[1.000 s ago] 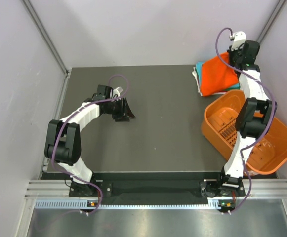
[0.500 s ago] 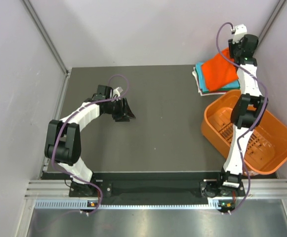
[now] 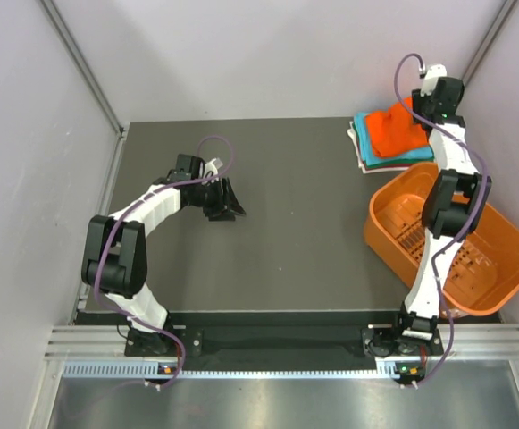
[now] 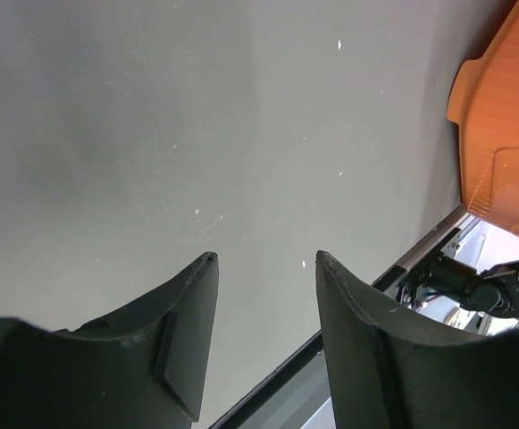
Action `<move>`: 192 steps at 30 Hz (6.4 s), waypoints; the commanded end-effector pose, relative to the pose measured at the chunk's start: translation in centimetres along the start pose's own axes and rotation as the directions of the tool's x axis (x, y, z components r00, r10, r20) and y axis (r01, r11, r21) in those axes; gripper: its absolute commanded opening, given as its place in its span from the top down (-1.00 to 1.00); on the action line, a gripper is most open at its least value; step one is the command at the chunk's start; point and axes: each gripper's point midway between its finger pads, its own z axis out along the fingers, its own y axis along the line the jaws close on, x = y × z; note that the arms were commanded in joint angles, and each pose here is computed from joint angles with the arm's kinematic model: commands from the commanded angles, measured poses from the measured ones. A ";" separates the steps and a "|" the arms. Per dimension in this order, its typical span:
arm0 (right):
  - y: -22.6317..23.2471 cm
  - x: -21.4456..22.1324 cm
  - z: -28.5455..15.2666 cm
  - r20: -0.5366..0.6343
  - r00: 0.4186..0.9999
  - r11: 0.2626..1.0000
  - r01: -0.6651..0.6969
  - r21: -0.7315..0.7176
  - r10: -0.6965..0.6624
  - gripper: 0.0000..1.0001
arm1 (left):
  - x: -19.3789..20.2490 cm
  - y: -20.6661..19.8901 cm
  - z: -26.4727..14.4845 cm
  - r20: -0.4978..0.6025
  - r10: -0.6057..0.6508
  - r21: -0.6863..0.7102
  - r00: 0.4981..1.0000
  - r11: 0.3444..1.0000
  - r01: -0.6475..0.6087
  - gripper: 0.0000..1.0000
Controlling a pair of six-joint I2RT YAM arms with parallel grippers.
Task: Fold and stack the t-shirts
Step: Neatly place the folded tshirt to the corner
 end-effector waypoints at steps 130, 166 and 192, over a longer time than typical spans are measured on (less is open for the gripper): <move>14.4 -4.1 -0.5 0.093 0.988 0.993 0.120 0.003 -0.120 1.00 | -1.6 -4.2 -2.0 0.095 0.046 0.154 0.994 0.986 -0.060 -0.04; 17.3 -4.8 0.4 0.136 0.978 0.981 -0.143 -0.130 0.160 0.13 | -1.6 -4.2 -1.9 0.092 0.044 0.157 0.995 0.986 -0.058 -0.04; -0.8 1.7 -7.9 -0.175 0.830 0.848 -0.515 0.124 0.530 -0.08 | -1.9 -4.6 -3.5 0.150 0.155 0.124 0.976 0.977 -0.174 -0.06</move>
